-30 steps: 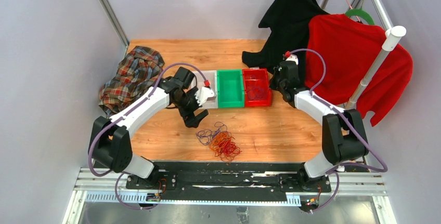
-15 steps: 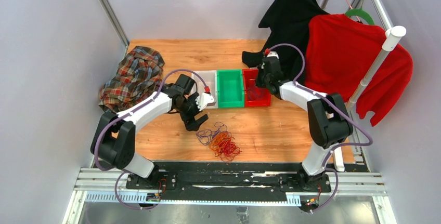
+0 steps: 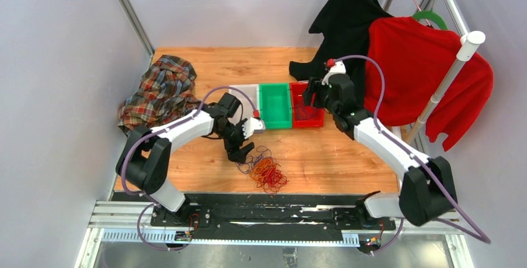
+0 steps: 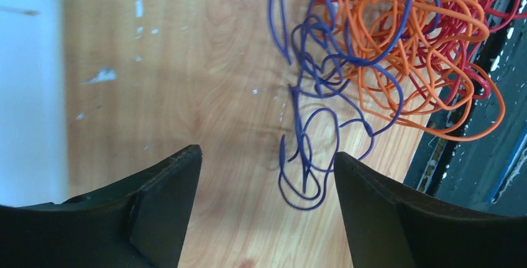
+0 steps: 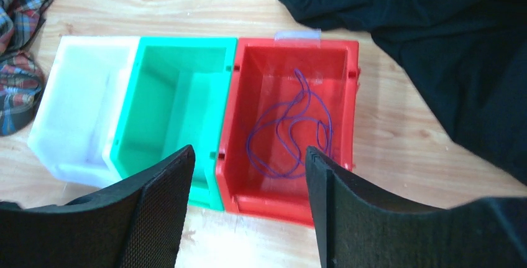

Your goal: Untangle the cables

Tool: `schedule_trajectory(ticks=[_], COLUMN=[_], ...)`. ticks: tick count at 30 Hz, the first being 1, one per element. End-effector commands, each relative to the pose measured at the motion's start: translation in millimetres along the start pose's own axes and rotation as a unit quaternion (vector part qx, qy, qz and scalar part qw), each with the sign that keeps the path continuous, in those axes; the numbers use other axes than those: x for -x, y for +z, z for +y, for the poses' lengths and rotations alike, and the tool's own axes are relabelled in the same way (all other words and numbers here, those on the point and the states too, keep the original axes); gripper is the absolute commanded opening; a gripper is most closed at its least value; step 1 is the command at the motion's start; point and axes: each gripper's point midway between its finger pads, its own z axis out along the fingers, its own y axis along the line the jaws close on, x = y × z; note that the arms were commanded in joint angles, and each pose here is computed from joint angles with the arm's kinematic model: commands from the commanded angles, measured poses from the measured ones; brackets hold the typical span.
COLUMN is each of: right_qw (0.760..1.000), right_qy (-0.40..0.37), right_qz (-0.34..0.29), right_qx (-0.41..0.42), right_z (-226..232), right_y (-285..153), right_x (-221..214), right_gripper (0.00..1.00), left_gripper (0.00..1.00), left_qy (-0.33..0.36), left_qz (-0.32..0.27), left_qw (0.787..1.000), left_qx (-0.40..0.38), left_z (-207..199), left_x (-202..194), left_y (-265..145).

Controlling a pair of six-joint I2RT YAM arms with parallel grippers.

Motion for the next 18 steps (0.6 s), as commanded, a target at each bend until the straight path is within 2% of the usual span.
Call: schedule_trajectory(ticks=[1, 4, 8, 9, 14, 18], right_qw=[1.000, 1.000, 0.998, 0.998, 0.994, 0.987], right_qy=[-0.005, -0.002, -0.003, -0.007, -0.024, -0.034], right_qz=[0.009, -0.005, -0.003, -0.003, -0.001, -0.011], right_qx=[0.007, 0.027, 0.057, 0.064, 0.109, 0.157], right_z=[-2, 2, 13, 17, 50, 86], right_y=[-27, -44, -57, -59, -68, -80], right_x=[-23, -28, -44, -48, -58, -60], right_gripper=[0.65, 0.57, 0.53, 0.53, 0.55, 0.66], left_gripper=[0.78, 0.63, 0.25, 0.20, 0.08, 0.02], left_qy=[0.030, 0.024, 0.027, 0.031, 0.049, 0.036], left_qz=[0.014, 0.017, 0.007, 0.002, -0.034, -0.057], left_qw=[0.999, 1.000, 0.999, 0.999, 0.998, 0.997], left_qx=[-0.018, 0.001, 0.018, 0.024, 0.033, 0.041], left_z=[-4, 8, 9, 8, -14, -29], left_x=[1, 3, 13, 16, 34, 46], left_y=[17, 22, 10, 4, -35, -60])
